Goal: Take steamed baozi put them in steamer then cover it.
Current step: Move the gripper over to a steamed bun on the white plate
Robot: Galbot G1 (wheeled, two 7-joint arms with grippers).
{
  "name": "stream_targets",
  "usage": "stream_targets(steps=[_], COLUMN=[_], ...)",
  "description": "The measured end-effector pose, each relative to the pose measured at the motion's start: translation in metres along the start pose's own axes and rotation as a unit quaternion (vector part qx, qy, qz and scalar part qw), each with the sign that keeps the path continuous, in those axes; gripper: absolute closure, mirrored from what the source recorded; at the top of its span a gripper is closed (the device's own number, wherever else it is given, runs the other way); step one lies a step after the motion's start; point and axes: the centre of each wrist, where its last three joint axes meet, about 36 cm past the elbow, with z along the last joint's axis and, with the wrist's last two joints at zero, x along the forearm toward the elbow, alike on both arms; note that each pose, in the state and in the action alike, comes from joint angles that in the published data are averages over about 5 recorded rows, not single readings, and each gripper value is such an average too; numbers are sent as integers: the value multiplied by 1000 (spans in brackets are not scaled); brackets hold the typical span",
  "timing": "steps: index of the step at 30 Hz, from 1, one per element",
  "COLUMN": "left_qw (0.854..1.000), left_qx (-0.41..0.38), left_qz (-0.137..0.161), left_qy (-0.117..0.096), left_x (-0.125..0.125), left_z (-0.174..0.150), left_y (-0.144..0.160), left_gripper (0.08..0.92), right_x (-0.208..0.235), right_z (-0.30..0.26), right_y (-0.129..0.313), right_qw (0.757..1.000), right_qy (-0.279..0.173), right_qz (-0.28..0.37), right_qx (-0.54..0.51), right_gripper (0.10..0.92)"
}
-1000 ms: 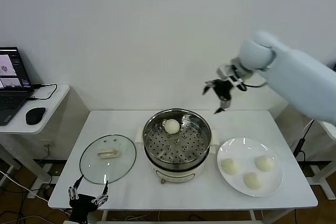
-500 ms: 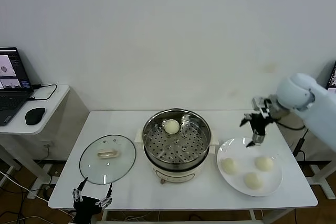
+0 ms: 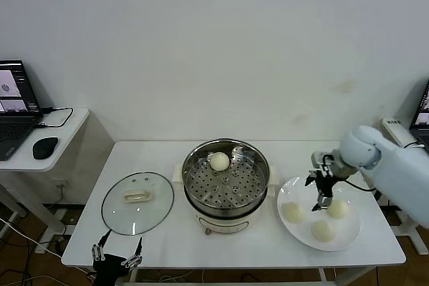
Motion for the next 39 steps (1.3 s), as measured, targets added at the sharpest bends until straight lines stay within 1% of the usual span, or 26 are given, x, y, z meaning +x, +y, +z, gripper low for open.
stream_targets(steps=[16, 30, 39], left_qw=[1000, 1000, 1000], left_qx=[3, 5, 6], left_qz=[3, 7, 8], left_qy=[9, 14, 15], left_x=[-10, -14, -14], left_z=[10, 15, 16], left_y=[0, -1, -2], left_gripper=[177, 177, 177], right_x=[-52, -75, -80], right_z=[-16, -15, -15], right_y=[-3, -4, -7], right_qw=[1000, 1000, 1000], right_qy=[9, 16, 16], right_qz=[-12, -17, -12], right_qx=[17, 19, 18], right_gripper=[199, 200, 200])
